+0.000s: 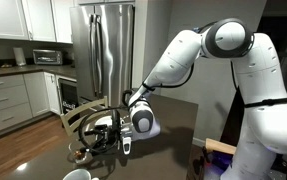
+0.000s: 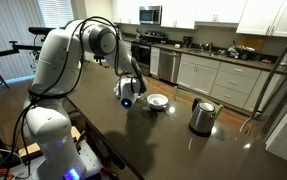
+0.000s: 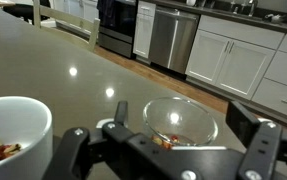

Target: Pour the contents of the glass cup into the bowl

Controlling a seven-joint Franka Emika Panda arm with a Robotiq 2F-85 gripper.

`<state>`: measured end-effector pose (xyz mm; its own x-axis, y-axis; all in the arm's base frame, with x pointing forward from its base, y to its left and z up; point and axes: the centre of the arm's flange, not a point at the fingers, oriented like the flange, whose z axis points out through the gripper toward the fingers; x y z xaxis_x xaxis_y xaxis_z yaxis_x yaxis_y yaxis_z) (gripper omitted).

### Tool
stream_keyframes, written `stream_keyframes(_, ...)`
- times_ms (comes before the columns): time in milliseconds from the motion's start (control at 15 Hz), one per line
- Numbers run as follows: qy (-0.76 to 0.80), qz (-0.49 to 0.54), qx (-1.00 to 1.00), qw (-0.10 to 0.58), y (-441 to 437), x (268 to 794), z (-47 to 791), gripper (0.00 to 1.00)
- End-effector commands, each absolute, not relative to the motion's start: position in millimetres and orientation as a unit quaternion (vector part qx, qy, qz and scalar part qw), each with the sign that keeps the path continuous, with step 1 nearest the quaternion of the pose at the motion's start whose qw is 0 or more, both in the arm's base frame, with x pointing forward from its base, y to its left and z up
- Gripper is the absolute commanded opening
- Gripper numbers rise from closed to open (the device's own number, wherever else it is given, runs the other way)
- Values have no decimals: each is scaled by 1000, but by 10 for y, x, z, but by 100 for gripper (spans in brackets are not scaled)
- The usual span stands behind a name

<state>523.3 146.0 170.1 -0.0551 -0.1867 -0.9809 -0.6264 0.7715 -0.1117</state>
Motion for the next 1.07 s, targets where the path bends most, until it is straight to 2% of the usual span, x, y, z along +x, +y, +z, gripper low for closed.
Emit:
stream_keyframes(0,715,177,-276,618,1490,5340,1625,100)
stream_keyframes(1000,717,196,-256,618,1519,5568,1356,100)
